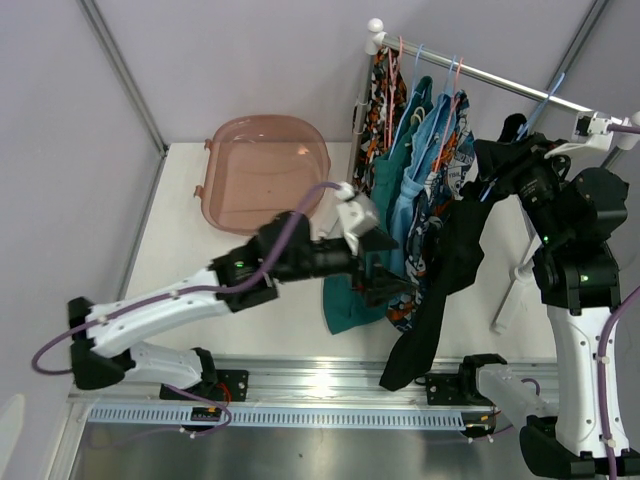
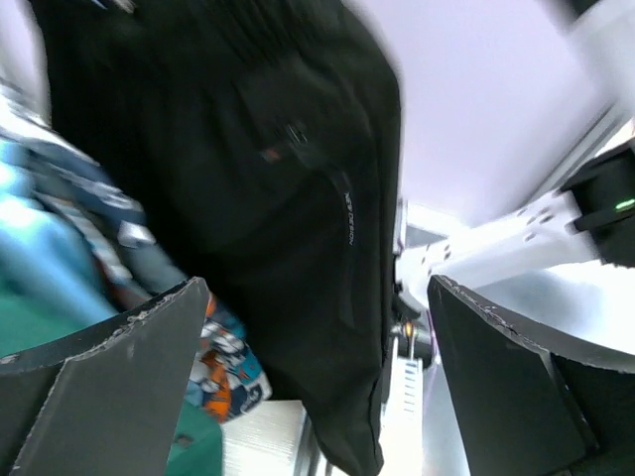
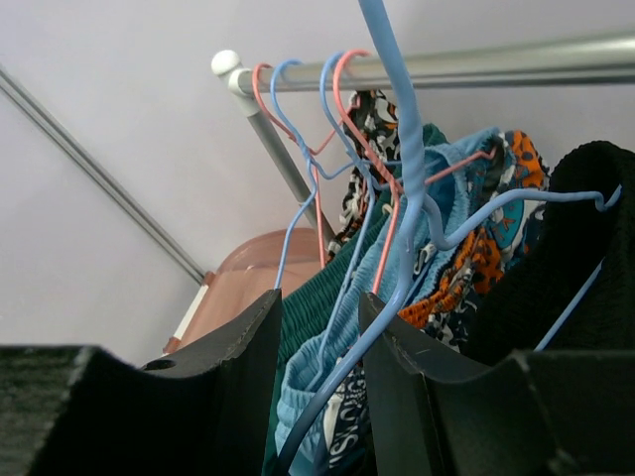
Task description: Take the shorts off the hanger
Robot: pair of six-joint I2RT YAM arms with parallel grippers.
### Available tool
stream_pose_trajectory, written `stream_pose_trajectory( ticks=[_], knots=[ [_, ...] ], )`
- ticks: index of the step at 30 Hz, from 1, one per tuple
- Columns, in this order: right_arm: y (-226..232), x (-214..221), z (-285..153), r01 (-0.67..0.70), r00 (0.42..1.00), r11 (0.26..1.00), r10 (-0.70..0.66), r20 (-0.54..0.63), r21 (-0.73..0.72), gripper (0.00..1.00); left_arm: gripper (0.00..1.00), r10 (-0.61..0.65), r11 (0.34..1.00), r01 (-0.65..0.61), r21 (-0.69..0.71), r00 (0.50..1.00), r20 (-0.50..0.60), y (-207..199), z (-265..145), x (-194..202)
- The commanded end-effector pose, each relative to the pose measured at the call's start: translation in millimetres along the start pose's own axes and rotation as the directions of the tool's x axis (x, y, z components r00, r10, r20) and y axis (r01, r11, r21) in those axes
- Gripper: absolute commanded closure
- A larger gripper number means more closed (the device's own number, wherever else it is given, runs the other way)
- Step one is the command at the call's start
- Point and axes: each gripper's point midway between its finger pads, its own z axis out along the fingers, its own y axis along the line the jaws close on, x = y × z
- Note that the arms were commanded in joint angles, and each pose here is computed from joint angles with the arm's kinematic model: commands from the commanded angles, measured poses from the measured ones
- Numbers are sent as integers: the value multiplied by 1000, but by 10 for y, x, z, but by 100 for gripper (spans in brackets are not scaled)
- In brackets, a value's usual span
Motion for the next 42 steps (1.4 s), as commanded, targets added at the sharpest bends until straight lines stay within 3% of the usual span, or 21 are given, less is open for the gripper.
stream_pose_trajectory(
  ticks=[1,12,22,25,30,31,33,36,37,42],
  knots=[
    [143,-134,-98,-1,999,999,4,50,-52,100,1,39,999,-39,-9,997,68,-46,346,-135],
    [55,17,-222,6,999,1000,-5,37,-28,100,1,49,999,-49,12,998,26,-183,963,-15],
    [25,25,-235,10,999,1000,-10,43,-15,100,1,50,999,-49,11,998,-24,-317,987,140],
    [29,4,-226,5,999,1000,-5,50,-15,100,17,37,999,-39,-21,997,-70,-254,1017,365],
    [29,-1,-228,0,999,1000,0,51,-13,100,27,32,996,-41,-77,993,-114,-184,1038,648],
    [27,3,-228,0,999,1000,0,50,-12,100,38,33,995,-43,-87,992,-120,-161,1045,670],
    [41,-14,-240,1,999,1000,0,53,-16,100,48,34,992,-50,-117,990,-135,-99,1077,743],
    [41,-27,-255,1,998,1000,0,57,-12,100,82,34,989,-54,-141,989,-146,-47,1130,795],
    [39,-29,-260,1,998,1000,-1,58,-11,100,100,28,987,-50,-150,989,-148,-40,1133,801],
    [15,-20,-246,4,999,1000,-4,54,0,100,100,37,979,-69,-193,986,-162,-72,1080,764]
  ],
)
